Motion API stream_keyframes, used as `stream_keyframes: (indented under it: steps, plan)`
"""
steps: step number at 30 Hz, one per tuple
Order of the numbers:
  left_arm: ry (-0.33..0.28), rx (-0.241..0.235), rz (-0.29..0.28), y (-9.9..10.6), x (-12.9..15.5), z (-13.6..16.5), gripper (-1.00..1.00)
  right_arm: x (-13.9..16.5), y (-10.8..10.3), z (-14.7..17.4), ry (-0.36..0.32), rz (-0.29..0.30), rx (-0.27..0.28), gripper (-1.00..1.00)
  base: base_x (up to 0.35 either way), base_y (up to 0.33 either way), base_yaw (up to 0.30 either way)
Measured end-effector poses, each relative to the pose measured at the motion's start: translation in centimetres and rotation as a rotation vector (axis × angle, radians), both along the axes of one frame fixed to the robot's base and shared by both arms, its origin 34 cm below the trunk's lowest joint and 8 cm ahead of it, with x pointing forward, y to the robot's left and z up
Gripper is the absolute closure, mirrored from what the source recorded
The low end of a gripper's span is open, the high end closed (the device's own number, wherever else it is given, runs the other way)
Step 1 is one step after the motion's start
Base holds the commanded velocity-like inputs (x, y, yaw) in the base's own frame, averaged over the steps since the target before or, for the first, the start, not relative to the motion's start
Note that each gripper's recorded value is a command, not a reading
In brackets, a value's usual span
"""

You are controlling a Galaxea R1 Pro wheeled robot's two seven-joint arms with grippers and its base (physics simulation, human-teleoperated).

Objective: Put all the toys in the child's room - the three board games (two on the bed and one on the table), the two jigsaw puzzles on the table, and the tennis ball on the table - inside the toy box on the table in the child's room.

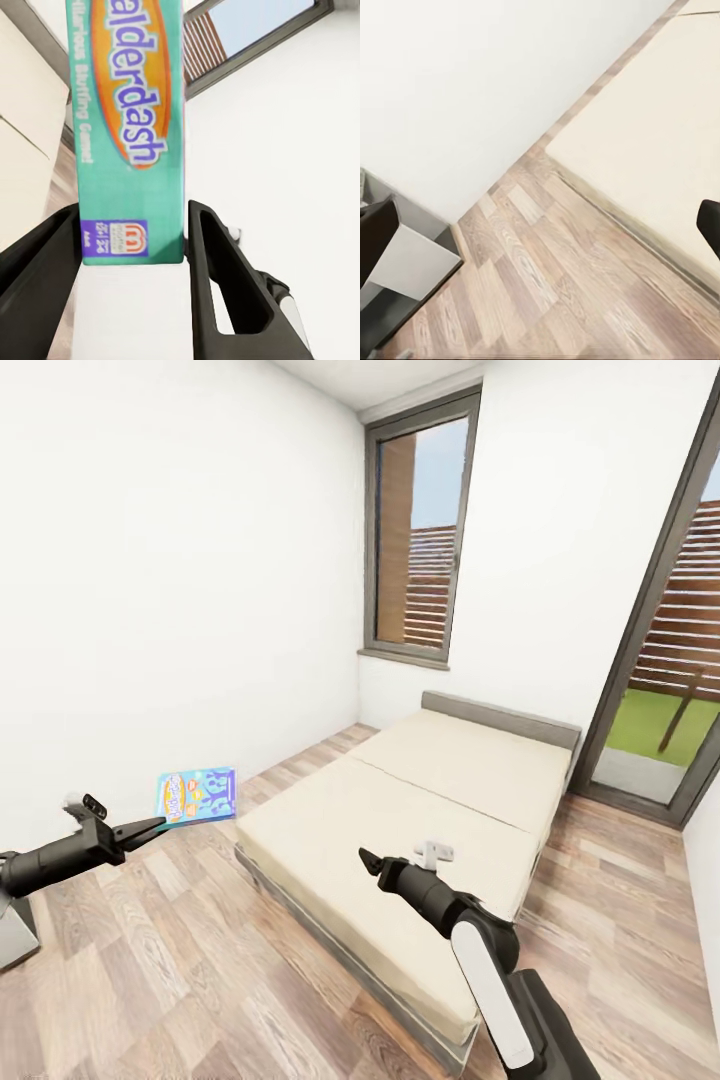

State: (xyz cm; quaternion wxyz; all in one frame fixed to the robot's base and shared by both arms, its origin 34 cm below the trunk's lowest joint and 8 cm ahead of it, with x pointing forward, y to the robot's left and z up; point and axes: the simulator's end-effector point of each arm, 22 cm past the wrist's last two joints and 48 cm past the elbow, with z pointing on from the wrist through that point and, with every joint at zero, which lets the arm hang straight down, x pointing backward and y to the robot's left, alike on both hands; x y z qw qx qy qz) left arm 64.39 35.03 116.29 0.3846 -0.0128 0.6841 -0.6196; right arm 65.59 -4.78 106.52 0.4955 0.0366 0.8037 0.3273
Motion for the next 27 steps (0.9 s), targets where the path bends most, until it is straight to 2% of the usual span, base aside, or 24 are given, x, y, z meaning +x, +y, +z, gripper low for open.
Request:
stream_keyframes:
  steps: [27]
  plan:
    - [-0.01, 0.001, 0.0, -0.1, -1.3, 2.5, 1.0, -1.2, 0.1, 2.5, -0.01, 0.003, 0.001, -1.0, 0.0, 0.0, 0.277]
